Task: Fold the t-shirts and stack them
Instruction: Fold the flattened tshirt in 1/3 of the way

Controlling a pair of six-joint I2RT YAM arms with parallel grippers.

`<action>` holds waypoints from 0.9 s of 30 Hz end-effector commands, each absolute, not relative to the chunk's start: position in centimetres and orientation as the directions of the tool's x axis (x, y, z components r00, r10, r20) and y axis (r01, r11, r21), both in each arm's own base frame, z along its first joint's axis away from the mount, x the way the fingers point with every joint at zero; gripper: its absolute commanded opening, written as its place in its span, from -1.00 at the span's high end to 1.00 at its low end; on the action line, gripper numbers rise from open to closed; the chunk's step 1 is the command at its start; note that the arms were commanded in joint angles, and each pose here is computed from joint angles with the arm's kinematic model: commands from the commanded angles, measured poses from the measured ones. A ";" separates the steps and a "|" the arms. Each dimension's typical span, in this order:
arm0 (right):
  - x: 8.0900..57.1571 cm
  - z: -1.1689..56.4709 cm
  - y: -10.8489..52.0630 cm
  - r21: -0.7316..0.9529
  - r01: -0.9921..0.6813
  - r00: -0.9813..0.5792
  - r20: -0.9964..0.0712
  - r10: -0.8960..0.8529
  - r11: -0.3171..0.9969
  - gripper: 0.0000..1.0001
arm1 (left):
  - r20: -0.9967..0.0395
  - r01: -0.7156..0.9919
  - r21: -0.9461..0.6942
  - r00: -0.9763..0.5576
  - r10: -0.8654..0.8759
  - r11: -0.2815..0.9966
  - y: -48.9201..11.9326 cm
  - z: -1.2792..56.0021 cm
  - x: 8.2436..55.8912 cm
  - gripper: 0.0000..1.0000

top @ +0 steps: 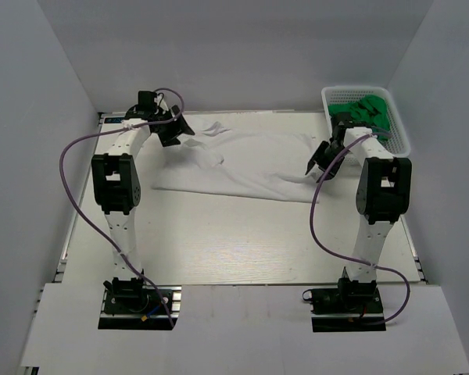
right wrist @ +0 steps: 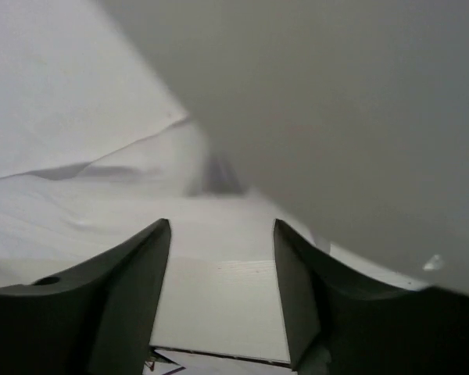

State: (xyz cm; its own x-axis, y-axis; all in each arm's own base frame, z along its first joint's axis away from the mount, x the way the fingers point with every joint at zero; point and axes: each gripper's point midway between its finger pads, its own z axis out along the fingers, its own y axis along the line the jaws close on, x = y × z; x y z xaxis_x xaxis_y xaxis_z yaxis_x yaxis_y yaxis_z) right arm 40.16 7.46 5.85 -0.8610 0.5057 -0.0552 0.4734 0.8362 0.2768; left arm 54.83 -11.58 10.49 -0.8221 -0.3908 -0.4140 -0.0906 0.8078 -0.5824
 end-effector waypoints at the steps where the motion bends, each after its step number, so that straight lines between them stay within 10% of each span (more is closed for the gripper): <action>1: 42.6 8.1 7.2 0.303 0.464 -0.837 -0.158 0.524 0.833 -0.27 | -0.520 -0.015 -0.589 -0.758 -0.394 0.808 -11.4 15.0 57.4 -0.99; 14: 41.6 13.4 9.3 0.401 0.306 -0.804 -0.377 0.460 0.863 -0.81 | -0.513 0.022 -0.594 -0.781 -0.357 0.804 -13.1 17.2 52.3 -1.00; 27: 43.9 9.3 14.7 0.517 0.159 -0.844 -0.371 0.387 0.841 -0.81 | -0.319 -0.156 -0.594 -0.855 -0.409 0.789 -12.8 8.2 46.9 -1.00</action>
State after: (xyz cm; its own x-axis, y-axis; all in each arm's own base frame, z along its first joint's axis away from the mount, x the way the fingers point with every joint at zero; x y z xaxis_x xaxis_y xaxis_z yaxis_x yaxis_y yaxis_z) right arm 42.14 13.93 10.21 -0.8650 0.3842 -0.3229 0.2003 0.8542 0.4798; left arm 45.98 -12.71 5.23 -0.8853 -0.3927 -0.2491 -0.1975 0.8025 -0.5630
